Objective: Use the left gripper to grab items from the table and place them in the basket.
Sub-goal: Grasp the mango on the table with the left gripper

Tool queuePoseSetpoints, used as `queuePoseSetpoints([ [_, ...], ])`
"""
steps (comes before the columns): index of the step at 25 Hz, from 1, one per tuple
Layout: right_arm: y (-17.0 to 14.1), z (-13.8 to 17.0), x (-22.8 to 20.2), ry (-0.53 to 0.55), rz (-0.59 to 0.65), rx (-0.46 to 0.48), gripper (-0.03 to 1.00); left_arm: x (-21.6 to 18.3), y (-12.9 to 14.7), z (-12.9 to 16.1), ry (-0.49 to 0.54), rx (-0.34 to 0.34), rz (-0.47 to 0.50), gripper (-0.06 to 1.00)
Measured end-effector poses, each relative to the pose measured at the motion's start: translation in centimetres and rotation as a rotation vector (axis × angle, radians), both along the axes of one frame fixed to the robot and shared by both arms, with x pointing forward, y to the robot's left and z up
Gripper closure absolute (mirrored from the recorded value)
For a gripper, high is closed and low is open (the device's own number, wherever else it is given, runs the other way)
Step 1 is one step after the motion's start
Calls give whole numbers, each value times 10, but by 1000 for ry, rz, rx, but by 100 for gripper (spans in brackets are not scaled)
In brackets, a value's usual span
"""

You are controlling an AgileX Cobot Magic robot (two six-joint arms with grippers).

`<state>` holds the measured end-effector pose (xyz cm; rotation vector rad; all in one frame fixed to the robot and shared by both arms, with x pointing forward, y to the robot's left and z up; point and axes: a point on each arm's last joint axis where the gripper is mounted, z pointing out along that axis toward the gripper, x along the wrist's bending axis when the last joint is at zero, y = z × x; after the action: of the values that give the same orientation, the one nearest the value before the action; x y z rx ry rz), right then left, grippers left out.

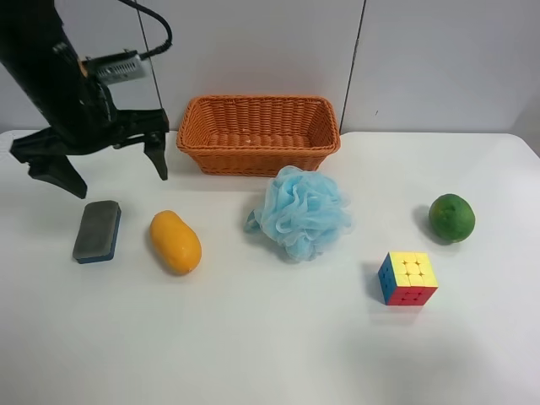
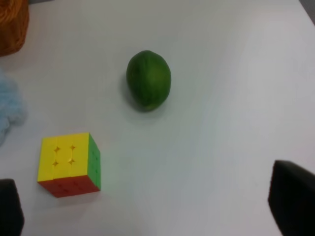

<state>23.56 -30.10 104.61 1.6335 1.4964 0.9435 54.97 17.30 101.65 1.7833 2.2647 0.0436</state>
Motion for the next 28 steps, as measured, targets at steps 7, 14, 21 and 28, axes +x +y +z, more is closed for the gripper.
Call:
queuePoseSetpoints([
  [7, 0, 0, 0, 0, 0, 0, -2, 15, -17, -45, 68, -14, 14, -5],
  [14, 0, 0, 0, 0, 0, 0, -2, 22, -20, -78, 123, 8, 24, -5],
  [21, 0, 0, 0, 0, 0, 0, -2, 27, -24, -102, 159, 3, 42, -5],
  [28, 0, 0, 0, 0, 0, 0, -2, 30, -26, -117, 168, -3, 54, -5],
])
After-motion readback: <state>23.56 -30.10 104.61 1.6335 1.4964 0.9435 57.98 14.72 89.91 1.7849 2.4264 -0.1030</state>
